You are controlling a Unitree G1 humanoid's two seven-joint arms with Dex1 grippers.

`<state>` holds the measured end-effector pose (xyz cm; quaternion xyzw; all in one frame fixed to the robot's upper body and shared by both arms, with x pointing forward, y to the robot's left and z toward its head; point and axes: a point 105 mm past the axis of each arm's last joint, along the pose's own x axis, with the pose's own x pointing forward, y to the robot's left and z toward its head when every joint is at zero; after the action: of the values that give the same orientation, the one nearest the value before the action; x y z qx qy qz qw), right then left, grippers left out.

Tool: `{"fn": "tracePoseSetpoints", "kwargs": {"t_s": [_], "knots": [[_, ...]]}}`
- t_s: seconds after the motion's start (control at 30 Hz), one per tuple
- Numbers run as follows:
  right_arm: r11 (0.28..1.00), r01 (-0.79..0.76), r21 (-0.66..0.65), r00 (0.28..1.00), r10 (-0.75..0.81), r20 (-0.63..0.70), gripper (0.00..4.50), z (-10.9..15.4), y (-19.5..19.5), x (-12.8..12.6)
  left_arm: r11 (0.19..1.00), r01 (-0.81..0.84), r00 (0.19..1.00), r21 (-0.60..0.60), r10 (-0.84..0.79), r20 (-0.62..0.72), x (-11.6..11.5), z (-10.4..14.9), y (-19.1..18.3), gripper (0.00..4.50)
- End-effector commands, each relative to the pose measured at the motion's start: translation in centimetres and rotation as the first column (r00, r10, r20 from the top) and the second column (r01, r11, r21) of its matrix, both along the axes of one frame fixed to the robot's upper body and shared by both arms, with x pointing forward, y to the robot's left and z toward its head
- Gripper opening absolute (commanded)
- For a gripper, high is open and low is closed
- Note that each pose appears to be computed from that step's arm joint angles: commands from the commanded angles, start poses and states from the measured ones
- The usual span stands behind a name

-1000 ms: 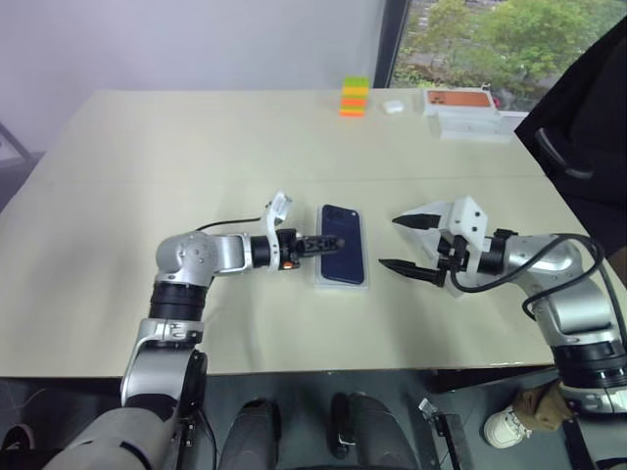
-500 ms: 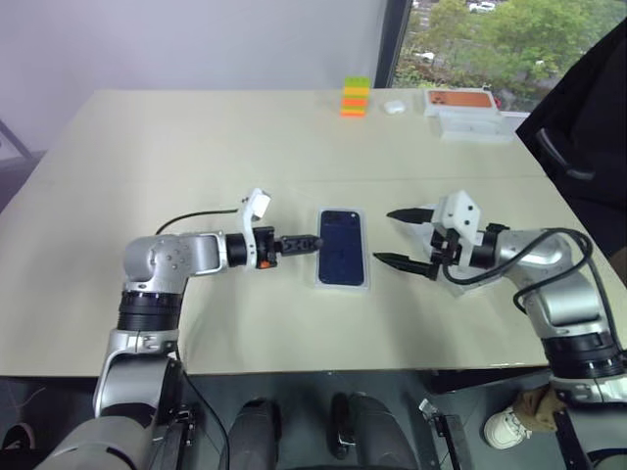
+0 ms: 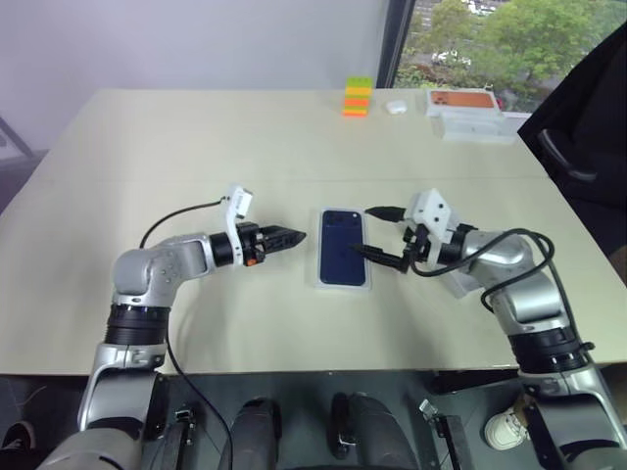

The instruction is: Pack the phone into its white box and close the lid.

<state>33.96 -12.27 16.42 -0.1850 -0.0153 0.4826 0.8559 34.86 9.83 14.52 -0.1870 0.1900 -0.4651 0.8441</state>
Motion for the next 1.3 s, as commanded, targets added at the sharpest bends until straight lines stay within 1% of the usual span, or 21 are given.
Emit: {"fn": "tracePoseSetpoints", "kwargs": {"t_s": [0.03,0.07,0.1,0.13,0.17,0.2,0.27,0.33,0.4,0.43,0.47,0.57,0.63,0.83,0.9,0.97,1.17,1.3], "knots": [[1.0,0.005,-0.023,0.998,-0.004,0.058,1.81,1.2,-0.4,0.2,0.999,-0.01,0.998,-0.038,0.013,0.063,0.0,1.9,0.1,1.03],[0.999,0.009,-0.035,0.998,-0.007,0.06,1.38,1.1,-0.5,0.3,0.999,0.0,0.999,-0.042,0.002,0.051,-0.1,1.7,0.0,0.63],[0.999,0.015,-0.047,0.998,-0.012,0.065,0.77,1.0,-0.7,0.5,0.999,0.015,0.999,-0.034,-0.014,0.044,-0.4,1.5,0.0,0.04],[0.997,0.025,-0.07,0.997,-0.02,0.071,0.26,0.7,-0.9,0.6,1.0,0.021,0.999,-0.008,-0.02,0.043,-0.5,1.1,0.0,0.0],[0.996,0.031,-0.085,0.997,-0.025,0.074,0.02,0.6,-1.0,0.8,1.0,0.025,0.999,0.01,-0.025,0.043,-0.6,0.8,-0.1,0.0],[0.992,0.042,-0.119,0.996,-0.032,0.083,0.02,0.1,-1.2,1.0,1.0,0.024,0.999,0.008,-0.024,0.033,-0.6,0.5,-0.2,0.0],[0.99,0.076,-0.116,0.995,-0.067,0.08,0.02,-0.1,-1.4,1.5,1.0,-0.001,1.0,0.014,0.0,0.012,-0.3,0.0,-0.5,0.0],[0.986,0.109,-0.128,0.992,-0.099,0.08,0.02,-0.4,-1.6,2.0,0.998,-0.036,0.999,0.053,0.036,0.014,0.2,-0.5,-0.6,0.0],[0.954,0.134,-0.27,0.987,-0.105,0.118,0.02,-2.1,-2.1,2.3,0.992,-0.073,0.997,0.106,0.072,0.018,0.9,-1.2,-0.7,0.0],[0.939,0.138,-0.314,0.987,-0.102,0.127,0.02,-2.8,-2.3,2.3,0.989,-0.086,0.996,0.121,0.084,0.026,1.2,-1.3,-0.7,0.0],[0.933,0.133,-0.335,0.988,-0.097,0.122,0.02,-3.3,-2.4,2.2,0.983,-0.093,0.996,0.161,0.09,0.026,1.3,-1.8,-0.5,0.0],[0.923,0.127,-0.362,0.988,-0.087,0.124,0.02,-4.0,-2.2,2.2,0.958,-0.078,0.997,0.277,0.07,0.041,1.5,-3.7,-0.1,0.0],[0.92,0.129,-0.37,0.988,-0.087,0.128,0.02,-4.2,-2.2,2.2,0.952,-0.059,0.998,0.299,0.049,0.041,1.5,-4.3,-0.2,0.0],[0.925,0.086,-0.369,0.993,-0.052,0.102,0.02,-4.5,-1.6,1.6,0.958,0.044,0.999,0.283,-0.046,-0.001,0.8,-4.9,-2.9,0.0],[0.92,0.065,-0.386,0.996,-0.039,0.077,0.02,-5.0,-2.0,1.1,0.96,0.109,0.994,0.259,-0.109,-0.012,0.0,-5.0,-4.8,0.0],[0.916,0.065,-0.395,0.997,-0.042,0.066,0.02,-5.1,-2.6,0.7,0.958,0.145,0.989,0.246,-0.147,-0.012,-0.6,-4.9,-5.7,0.0],[0.913,0.071,-0.402,0.997,-0.056,0.049,0.02,-5.0,-3.9,-0.3,0.951,0.198,0.979,0.236,-0.203,-0.005,-1.8,-4.6,-6.1,0.0],[0.91,0.057,-0.41,0.998,-0.053,0.021,0.02,-5.3,-4.6,-1.4,0.948,0.194,0.98,0.252,-0.201,0.001,-2.2,-4.5,-5.7,0.0]]}}
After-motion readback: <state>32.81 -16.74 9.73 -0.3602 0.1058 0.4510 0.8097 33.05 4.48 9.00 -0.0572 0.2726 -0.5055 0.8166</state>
